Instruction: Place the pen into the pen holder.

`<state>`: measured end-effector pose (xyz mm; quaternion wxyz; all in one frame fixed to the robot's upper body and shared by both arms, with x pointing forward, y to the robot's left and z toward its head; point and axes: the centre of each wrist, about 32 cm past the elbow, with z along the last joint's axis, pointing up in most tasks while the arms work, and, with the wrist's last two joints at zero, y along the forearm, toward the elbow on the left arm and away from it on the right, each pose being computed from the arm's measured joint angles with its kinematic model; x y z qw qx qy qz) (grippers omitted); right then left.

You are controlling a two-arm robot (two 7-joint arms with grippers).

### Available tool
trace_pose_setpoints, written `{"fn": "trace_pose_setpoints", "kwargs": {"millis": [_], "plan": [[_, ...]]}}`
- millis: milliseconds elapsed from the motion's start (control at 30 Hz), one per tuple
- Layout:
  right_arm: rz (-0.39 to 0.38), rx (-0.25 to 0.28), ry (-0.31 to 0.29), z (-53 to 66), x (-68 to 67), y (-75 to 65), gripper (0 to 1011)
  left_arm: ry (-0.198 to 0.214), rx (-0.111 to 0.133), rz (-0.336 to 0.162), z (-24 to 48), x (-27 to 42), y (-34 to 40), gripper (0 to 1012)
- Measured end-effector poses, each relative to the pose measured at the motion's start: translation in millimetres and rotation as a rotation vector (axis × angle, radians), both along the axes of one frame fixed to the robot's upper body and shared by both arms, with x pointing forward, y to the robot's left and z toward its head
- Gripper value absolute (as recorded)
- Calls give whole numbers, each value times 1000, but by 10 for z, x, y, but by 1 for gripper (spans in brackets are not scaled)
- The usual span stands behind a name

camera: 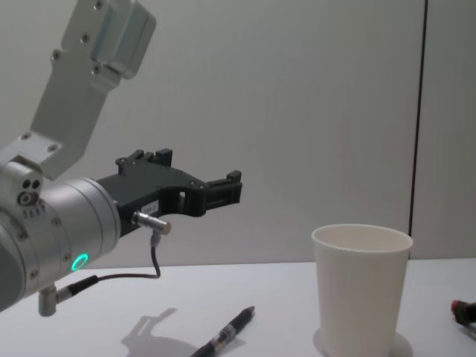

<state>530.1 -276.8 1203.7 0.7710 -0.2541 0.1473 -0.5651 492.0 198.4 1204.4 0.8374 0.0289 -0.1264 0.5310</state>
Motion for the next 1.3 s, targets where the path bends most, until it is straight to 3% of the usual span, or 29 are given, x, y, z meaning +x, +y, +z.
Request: {"fn": "trace_pose_setpoints", "kwargs": {"millis": [1300], "plan": [[-1,0,1,0,0,-1,187,0,0,0,0,0,0,1001]]}}
